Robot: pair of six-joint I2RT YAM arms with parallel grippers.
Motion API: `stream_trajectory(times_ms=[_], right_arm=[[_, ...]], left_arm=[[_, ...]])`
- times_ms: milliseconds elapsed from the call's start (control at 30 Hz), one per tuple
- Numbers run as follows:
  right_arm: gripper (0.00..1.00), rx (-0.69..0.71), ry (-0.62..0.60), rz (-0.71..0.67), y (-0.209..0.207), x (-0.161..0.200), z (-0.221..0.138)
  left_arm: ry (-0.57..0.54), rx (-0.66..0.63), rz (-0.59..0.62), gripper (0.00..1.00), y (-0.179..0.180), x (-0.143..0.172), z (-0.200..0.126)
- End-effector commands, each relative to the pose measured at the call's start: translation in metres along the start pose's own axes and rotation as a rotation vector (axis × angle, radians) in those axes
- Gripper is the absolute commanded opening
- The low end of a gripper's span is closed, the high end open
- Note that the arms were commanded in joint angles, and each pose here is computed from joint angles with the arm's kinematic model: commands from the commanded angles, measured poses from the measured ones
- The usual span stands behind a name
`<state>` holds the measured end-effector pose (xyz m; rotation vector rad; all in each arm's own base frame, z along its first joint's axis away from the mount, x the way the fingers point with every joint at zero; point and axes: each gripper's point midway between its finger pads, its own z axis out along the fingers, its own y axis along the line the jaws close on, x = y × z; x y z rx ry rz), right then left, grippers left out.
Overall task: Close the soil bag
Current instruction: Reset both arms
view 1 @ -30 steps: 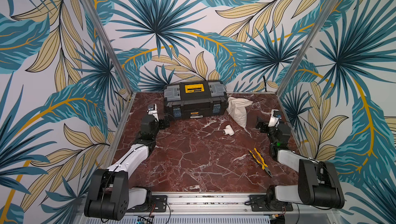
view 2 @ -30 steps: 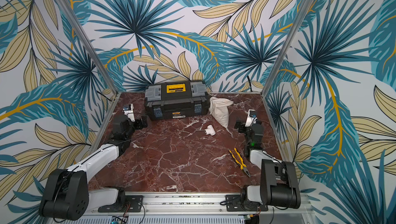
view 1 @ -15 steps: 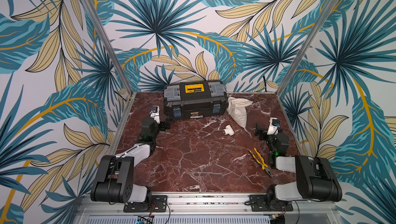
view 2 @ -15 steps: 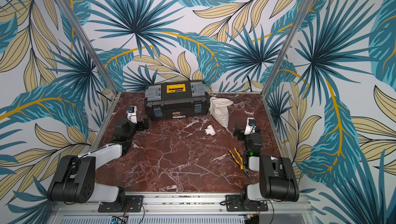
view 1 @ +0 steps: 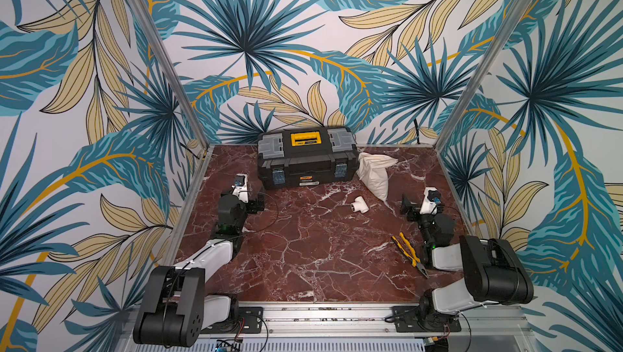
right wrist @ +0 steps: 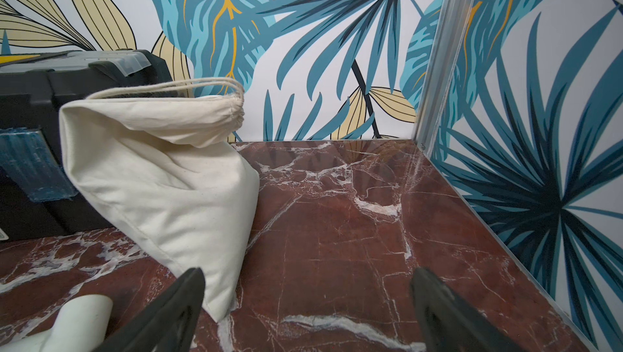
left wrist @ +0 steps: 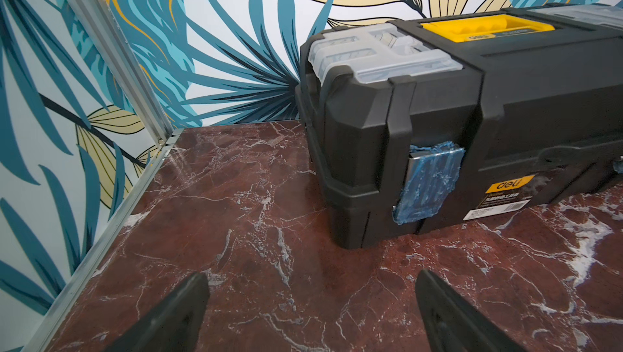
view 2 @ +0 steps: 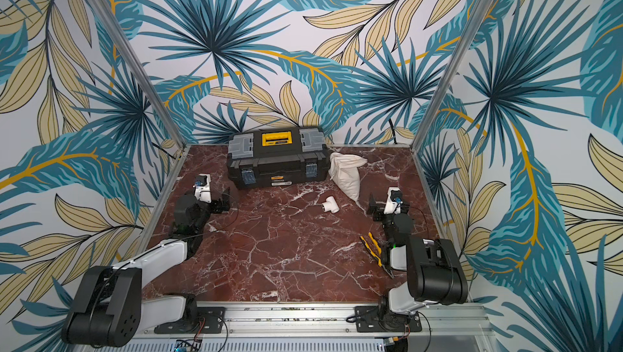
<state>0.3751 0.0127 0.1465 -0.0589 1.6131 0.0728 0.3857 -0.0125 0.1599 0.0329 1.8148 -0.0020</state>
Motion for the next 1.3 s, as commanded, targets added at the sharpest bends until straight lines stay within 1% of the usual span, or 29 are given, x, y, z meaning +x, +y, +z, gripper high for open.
stream_trajectory(times_ms=[0, 67, 100, 200, 267, 333, 433, 500, 667, 1133, 1267], right_arm=[[0.99, -0.004, -0.020, -0.011, 0.000, -0.003, -0.002], [0.99, -0.004, -0.021, -0.012, 0.000, -0.003, -0.002], [0.99, -0.005, -0.020, -0.011, 0.000, -0.003, -0.002], [0.99, -0.004, -0.018, -0.010, 0.000, -0.003, -0.002], [0.99, 0.001, -0.015, -0.009, -0.001, -0.002, -0.002], [0.99, 0.003, -0.012, -0.009, -0.002, -0.002, -0.001], [0.99, 0.005, -0.010, -0.007, -0.002, -0.002, 0.000], [0.99, 0.022, -0.007, 0.000, -0.005, -0.001, 0.001], [0.99, 0.026, -0.010, 0.000, -0.006, -0.002, 0.000], [0.99, 0.027, -0.009, 0.001, -0.006, -0.002, 0.000], [0.99, 0.040, -0.014, 0.003, -0.008, -0.014, -0.001]], left_arm=[[-0.013, -0.013, 0.023, 1.00, 0.004, 0.016, -0.001], [-0.089, 0.005, 0.060, 1.00, 0.000, 0.012, -0.001], [-0.115, -0.003, 0.058, 1.00, 0.001, 0.013, -0.001], [-0.118, 0.008, 0.063, 1.00, -0.001, 0.029, 0.002], [-0.165, 0.012, 0.066, 1.00, -0.002, 0.031, 0.002], [-0.126, -0.018, 0.053, 1.00, 0.004, 0.034, 0.004], [-0.033, -0.049, 0.045, 1.00, 0.009, 0.036, 0.025], [-0.010, -0.051, 0.046, 1.00, 0.010, 0.037, 0.028], [-0.024, -0.049, 0.049, 1.00, 0.009, 0.036, 0.027], [-0.014, -0.023, 0.061, 1.00, 0.004, 0.037, 0.029], [-0.015, -0.023, 0.061, 1.00, 0.004, 0.037, 0.029]])
